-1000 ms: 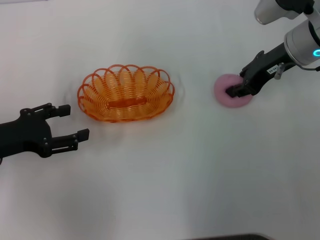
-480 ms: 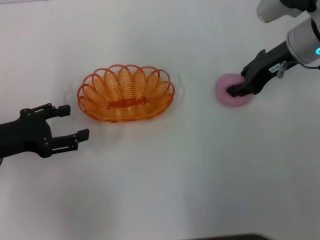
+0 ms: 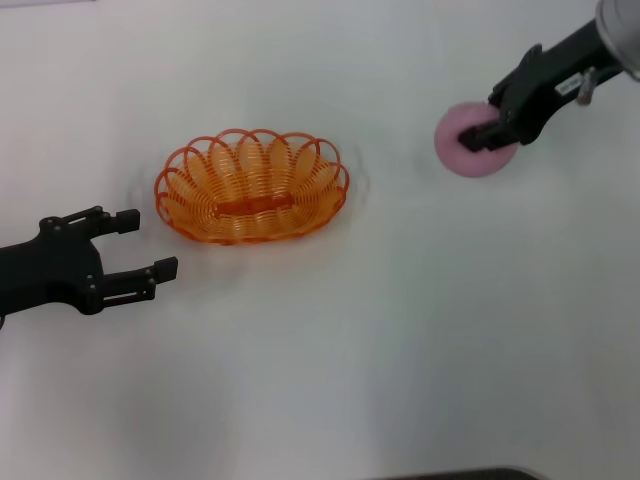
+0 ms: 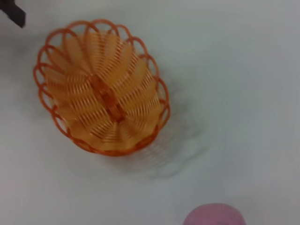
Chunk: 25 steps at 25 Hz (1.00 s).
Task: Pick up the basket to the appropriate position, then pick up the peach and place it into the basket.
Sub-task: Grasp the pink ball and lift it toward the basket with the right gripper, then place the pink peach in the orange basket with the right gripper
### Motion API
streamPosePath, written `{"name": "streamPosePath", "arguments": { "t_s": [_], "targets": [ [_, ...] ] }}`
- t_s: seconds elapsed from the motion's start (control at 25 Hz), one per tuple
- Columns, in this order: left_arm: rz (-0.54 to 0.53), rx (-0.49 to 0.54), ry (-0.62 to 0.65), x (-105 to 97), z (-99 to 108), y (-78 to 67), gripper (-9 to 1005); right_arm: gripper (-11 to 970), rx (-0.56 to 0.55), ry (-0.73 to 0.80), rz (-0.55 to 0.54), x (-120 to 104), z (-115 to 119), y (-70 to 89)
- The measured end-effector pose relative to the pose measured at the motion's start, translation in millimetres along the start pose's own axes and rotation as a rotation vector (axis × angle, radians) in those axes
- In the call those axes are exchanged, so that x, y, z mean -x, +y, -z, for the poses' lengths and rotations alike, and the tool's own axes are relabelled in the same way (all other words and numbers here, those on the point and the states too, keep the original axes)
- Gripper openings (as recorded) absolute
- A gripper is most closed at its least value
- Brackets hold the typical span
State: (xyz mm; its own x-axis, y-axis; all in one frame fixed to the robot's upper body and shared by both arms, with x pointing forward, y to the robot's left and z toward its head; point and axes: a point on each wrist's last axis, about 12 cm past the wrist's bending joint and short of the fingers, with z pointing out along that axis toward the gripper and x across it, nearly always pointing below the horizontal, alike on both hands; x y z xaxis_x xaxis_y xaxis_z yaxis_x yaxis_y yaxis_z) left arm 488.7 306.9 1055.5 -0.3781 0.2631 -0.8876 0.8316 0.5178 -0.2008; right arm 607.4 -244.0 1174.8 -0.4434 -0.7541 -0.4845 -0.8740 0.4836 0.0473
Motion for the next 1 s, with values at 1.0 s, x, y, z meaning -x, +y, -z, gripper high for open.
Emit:
{"name": "streamPosePath", "arguments": {
  "t_s": [1.0],
  "targets": [
    [0.005, -0.007, -0.003, -0.1, -2.2, -0.4, 843, 310, 0.064, -0.206, 0.072, 26.8, -2.2, 11.3]
  ]
}}
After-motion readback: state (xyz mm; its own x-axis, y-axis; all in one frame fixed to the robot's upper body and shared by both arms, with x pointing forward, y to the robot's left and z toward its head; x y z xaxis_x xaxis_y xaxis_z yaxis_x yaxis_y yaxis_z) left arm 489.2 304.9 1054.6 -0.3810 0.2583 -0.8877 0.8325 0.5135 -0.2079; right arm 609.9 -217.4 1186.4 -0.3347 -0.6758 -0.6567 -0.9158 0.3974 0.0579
